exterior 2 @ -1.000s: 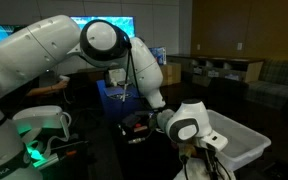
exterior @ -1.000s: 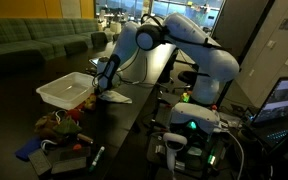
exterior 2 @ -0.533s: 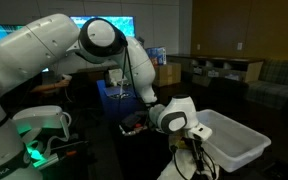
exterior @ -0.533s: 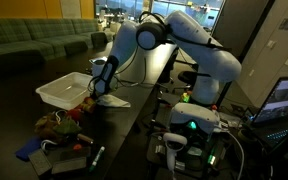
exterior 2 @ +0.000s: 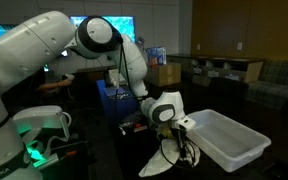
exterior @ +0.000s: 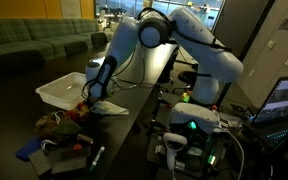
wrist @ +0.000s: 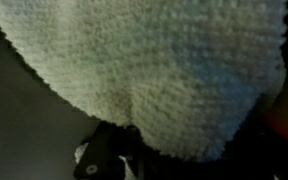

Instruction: Use the towel to push the items that are on the table to the left

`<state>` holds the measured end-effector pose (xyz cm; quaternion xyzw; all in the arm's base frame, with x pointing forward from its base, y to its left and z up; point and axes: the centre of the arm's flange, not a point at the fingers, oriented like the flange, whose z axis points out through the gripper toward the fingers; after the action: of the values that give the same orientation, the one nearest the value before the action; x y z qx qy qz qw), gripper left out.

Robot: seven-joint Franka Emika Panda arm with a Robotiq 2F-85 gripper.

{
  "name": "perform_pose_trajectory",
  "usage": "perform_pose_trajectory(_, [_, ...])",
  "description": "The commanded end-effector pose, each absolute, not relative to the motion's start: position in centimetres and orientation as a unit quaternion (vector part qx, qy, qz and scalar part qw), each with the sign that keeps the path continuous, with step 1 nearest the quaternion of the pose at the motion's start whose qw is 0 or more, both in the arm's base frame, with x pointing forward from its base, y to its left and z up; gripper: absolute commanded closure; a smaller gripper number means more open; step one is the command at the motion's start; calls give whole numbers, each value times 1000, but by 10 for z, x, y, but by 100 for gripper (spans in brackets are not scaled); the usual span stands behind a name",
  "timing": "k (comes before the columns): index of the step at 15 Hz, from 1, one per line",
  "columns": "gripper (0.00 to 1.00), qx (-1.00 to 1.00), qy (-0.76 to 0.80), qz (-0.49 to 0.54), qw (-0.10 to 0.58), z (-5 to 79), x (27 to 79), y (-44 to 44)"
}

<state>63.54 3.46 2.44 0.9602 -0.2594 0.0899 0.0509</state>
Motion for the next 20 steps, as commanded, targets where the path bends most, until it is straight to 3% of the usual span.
perform_pose_trajectory(1, [100, 960, -270, 60, 35, 12, 620, 78])
perform_pose_trajectory(20, [100, 969, -242, 32, -28, 15, 594, 227])
